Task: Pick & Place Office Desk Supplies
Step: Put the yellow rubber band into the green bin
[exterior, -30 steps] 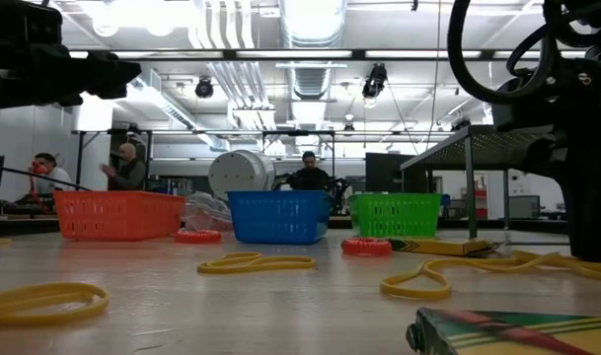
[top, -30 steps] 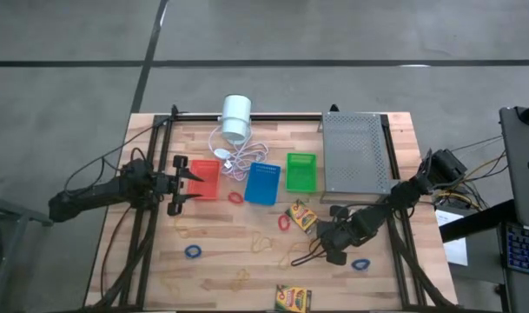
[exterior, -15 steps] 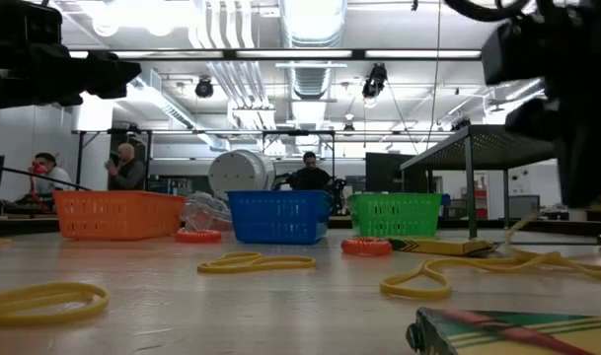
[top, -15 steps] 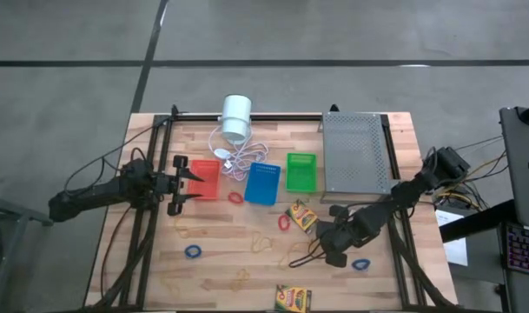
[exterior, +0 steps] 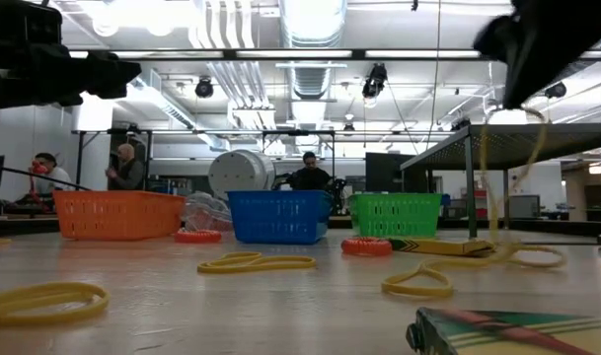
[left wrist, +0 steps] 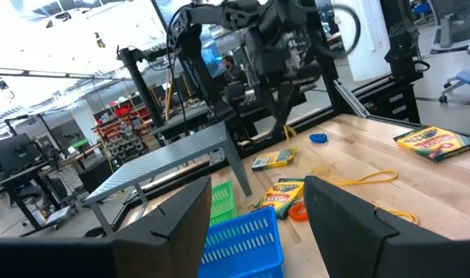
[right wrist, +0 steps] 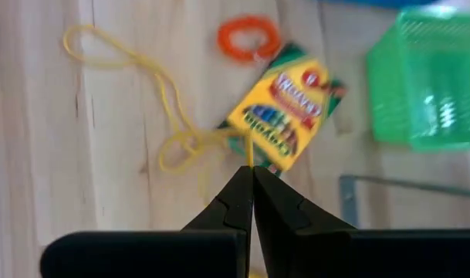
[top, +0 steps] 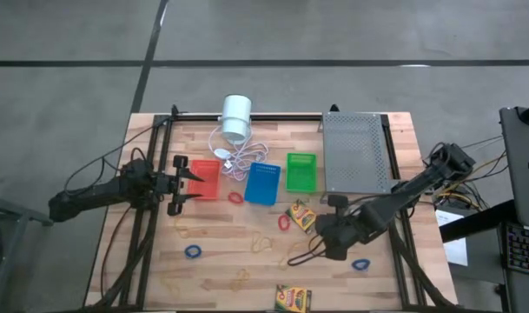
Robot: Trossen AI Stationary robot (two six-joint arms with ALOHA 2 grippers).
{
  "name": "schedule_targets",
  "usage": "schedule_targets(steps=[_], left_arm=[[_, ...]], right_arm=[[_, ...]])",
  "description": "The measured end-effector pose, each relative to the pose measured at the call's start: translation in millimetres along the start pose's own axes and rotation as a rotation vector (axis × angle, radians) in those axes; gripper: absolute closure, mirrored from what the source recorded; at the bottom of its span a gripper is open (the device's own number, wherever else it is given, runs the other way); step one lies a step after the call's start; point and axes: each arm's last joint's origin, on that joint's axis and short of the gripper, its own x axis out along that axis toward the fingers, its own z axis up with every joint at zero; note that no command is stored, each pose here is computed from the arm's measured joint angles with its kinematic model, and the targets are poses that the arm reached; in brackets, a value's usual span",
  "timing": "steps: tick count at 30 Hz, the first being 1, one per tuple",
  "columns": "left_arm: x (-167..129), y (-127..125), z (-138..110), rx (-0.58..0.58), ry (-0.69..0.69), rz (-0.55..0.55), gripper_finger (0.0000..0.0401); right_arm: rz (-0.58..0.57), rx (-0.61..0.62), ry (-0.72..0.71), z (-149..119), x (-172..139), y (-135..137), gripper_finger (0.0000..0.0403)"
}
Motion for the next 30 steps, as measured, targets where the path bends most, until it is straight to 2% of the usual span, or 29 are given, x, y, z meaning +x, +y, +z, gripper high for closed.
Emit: schedule_targets(steps=[8,17,30], left_arm=[[0.0,-0.1,-0.1,0.000,0.000,0.000,0.0192],[0.0,0.0,0.0,0.000,0.000,0.000,0.0191],[0.0,0.0,-0.1,0.000,0.000,0.000,0.0192]], right_arm=[[-0.083,-0.035,-0.211,19.0,-37.5,-13.6,0.0395],[-0.240,0.097,-0.424,30.2,-79.9,-55.8,0.0395],[-0.373,0.137,-0.481,35.0,-114.4,-131.7,0.0394]])
